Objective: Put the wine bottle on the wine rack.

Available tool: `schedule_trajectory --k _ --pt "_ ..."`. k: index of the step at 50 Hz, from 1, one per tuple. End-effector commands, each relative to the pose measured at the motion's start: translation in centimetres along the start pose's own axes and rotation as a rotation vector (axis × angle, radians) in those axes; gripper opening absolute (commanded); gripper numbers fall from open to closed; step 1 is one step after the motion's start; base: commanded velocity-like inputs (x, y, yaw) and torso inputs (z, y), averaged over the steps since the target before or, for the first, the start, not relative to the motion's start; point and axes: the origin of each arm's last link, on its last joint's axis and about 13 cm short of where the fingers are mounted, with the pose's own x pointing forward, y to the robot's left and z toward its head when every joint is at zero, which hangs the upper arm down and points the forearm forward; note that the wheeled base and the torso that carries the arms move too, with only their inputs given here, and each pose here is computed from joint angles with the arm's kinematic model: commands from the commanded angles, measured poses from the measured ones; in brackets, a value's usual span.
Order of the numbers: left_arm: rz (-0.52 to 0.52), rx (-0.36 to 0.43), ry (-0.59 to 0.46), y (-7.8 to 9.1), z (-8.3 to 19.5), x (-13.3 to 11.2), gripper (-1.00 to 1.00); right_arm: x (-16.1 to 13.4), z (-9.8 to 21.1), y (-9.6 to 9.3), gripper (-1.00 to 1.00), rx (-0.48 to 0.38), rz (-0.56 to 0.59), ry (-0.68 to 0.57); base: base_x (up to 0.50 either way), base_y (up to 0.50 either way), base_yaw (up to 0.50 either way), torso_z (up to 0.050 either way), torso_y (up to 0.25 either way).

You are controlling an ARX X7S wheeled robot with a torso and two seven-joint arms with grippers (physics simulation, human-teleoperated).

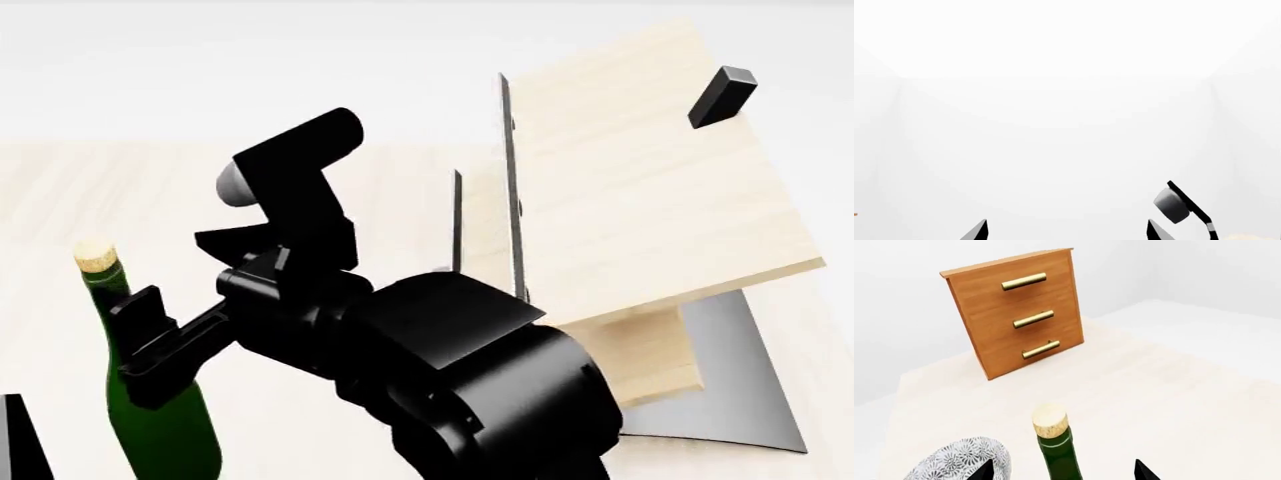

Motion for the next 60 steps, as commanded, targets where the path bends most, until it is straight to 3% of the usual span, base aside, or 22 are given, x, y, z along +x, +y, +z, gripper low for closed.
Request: schedule_trajectory --k 1,10,26,50,51,60 --pt "-0.001 -0.002 0.000 0.0 0.0 0.0 1.00 1.8 -0.9 -0.6 1.00 0.010 0.012 0.010 0.00 0.00 0.00 0.000 0.000" --pt "0.003 -0.003 0.001 0.1 0.0 0.1 1.00 3.4 -1.5 -1.4 1.00 0.025 0.006 0.011 0.00 0.00 0.00 0.000 0.000" --pt "0.002 -0.009 0.003 0.0 0.1 0.1 1.00 5.5 -2.0 -1.0 1.00 0.028 0.017 -0.041 0.00 0.00 0.00 0.000 0.000" --pt "0.002 -0.013 0.003 0.0 0.0 0.1 1.00 6.2 -3.2 -0.5 1.00 0.013 0.000 -0.069 0.00 0.00 0.00 0.000 0.000" --pt "0.002 -0.012 0.003 0.0 0.0 0.1 1.00 6.2 -3.2 -0.4 -1.00 0.010 -0.004 -0.072 0.00 0.00 0.00 0.000 0.000" --pt "-0.002 -0.014 0.005 0.0 -0.1 0.0 1.00 6.2 -3.5 -0.5 -1.00 0.007 -0.004 -0.073 0.00 0.00 0.00 0.000 0.000"
